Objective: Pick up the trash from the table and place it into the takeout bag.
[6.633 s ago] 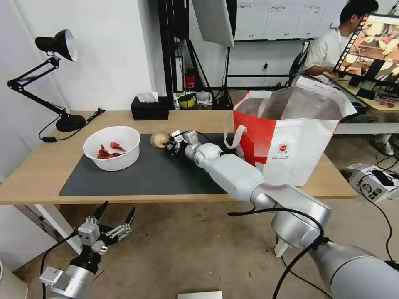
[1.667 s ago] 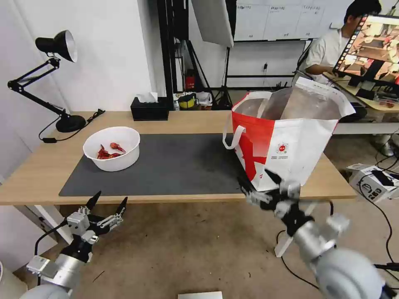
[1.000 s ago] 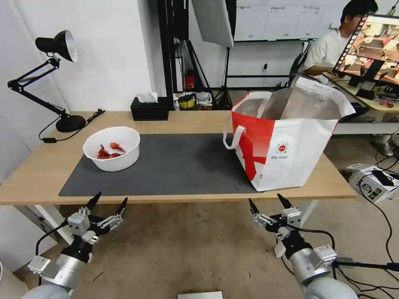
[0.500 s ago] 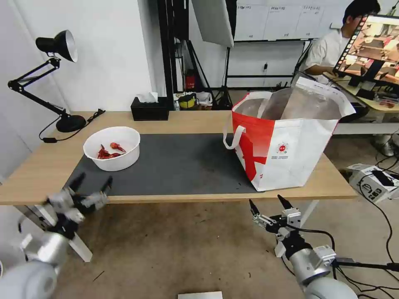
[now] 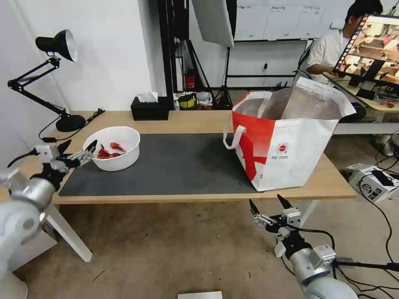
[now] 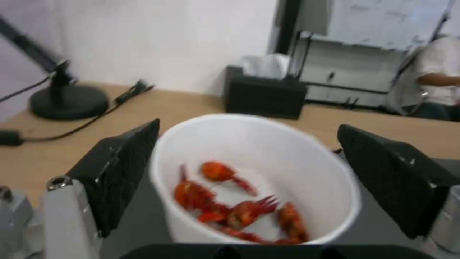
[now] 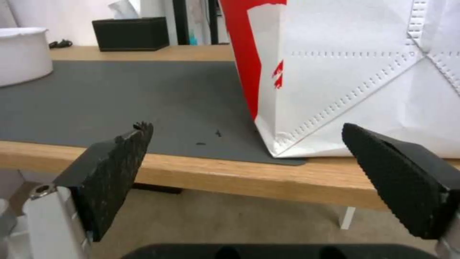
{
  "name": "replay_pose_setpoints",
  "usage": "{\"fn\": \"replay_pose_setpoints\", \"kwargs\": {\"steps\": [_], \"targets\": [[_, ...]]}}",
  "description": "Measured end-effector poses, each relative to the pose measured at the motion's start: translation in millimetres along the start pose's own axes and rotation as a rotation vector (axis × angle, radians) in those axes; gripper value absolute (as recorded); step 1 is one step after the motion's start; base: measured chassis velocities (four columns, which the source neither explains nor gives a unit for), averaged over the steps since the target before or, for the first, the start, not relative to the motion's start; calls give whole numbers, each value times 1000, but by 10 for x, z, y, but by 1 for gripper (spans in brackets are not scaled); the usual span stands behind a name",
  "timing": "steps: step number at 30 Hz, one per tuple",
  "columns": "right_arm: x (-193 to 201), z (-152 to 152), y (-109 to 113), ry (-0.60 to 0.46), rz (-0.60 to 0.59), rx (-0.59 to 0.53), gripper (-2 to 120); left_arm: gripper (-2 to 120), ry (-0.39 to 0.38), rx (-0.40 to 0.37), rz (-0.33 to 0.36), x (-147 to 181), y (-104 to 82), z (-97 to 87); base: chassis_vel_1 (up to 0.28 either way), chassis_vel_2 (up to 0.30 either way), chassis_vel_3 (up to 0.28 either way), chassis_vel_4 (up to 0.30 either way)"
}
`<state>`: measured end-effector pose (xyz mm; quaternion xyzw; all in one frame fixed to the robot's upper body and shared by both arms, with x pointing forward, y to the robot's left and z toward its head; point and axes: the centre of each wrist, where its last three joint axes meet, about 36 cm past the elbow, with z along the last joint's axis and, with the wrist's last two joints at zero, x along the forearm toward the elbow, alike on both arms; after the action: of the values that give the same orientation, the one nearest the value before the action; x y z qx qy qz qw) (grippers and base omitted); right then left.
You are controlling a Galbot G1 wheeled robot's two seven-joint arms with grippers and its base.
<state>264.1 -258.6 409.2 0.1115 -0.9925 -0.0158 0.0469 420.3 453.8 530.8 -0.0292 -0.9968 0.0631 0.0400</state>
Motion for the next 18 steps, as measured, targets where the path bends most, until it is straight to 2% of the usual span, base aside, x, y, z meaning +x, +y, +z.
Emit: {"fn": "replay_pose_setpoints", "kwargs": {"steps": [3,8,11,12,16,18], "targets": [[0,-1,0,0,-1,0,100,100,71,7,-49,-143,146,-178,0,0,0,0],[-1,-3,0,0,-1,0,100,100,137,5,-54,-285,235,-308,0,0,0,0],[-1,-3,1,0,-1,0,100,100,189,73,-45,-447,301,-410,0,0,0,0],[-1,-3,1,0,-1,0,100,100,189,73,-45,-447,301,-410,0,0,0,0],[-1,-5,2,-1,-1,0,100,100,248,172,-46,-651,391,-464,0,0,0,0],[-1,-5,1,-1,-1,0,100,100,269,192,-44,-704,406,-469,0,0,0,0]]}}
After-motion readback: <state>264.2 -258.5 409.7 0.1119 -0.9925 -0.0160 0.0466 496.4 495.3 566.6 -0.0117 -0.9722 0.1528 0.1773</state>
